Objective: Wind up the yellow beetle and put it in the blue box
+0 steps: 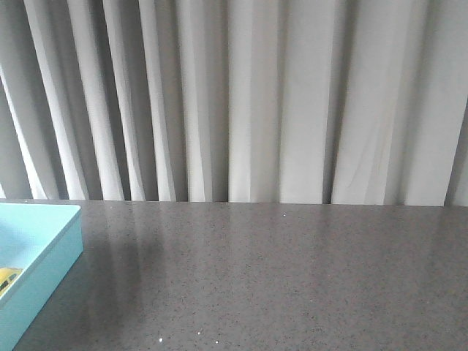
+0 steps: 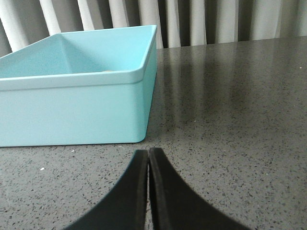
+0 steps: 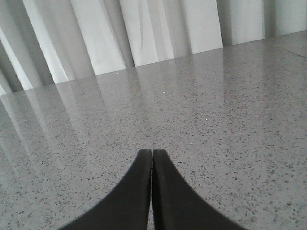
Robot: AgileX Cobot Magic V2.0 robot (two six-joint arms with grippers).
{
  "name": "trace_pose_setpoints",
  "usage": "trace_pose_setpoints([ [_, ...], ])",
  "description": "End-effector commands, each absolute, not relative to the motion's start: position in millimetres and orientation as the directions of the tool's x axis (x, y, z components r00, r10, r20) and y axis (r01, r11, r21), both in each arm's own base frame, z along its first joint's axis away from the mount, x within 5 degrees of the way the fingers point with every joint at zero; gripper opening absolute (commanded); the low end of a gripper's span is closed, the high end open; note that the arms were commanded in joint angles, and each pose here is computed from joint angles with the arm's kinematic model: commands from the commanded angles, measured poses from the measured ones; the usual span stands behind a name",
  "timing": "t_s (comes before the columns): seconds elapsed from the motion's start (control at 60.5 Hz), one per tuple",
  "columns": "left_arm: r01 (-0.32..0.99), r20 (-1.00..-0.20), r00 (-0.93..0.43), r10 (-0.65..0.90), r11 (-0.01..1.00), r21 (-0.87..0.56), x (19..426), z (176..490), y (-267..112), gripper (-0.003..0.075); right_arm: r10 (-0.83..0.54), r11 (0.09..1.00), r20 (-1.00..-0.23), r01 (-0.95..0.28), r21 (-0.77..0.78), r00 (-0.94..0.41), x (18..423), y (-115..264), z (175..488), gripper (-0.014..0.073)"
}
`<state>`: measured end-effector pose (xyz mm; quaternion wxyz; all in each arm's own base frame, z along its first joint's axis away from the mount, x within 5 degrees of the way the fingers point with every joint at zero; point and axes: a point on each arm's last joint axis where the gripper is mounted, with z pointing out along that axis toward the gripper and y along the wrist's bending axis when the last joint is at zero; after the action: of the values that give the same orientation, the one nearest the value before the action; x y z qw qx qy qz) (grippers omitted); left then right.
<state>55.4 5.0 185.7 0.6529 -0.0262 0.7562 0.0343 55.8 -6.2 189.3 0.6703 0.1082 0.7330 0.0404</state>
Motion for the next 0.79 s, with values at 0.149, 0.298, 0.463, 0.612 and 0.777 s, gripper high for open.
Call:
trace_pose_setpoints([
  [0.149, -0.08, -0.999, -0.051, 0.002, 0.997, 0.006, 55.5, 196.4, 4.6, -0.0006, 0.228, 0.971, -0.974, 0.074, 0.227, -0.004, 56.0, -4.7, 194.9, -0.0006],
  [0.298, -0.08, -0.999, -0.051, 0.002, 0.997, 0.006, 55.5, 196.4, 4.6, -0.0006, 0.228, 0.971, -0.974, 0.074, 0.227, -0.004, 56.0, -4.7, 194.9, -0.0006],
  [0.463, -0.08, -0.999, -0.051, 0.002, 0.997, 0.006, 55.5, 196.4, 4.6, -0.0006, 0.228, 0.971, -0.974, 0.075, 0.227, -0.005, 56.0, -4.7, 194.8, -0.0006],
  [0.612, -0.08, -0.999, -0.051, 0.002, 0.997, 0.006, 55.5, 196.4, 4.6, -0.0006, 0.228, 0.971, -0.974, 0.075, 0.227, -0.005, 56.0, -4.7, 194.8, -0.0006],
  [0.777, -0.08, -0.999, -0.051, 0.002, 0.997, 0.006, 55.5, 196.4, 4.6, -0.0006, 0.228, 0.971, -0.974, 0.076, 0.227, -0.005, 56.0, -4.8, 194.8, -0.0006],
])
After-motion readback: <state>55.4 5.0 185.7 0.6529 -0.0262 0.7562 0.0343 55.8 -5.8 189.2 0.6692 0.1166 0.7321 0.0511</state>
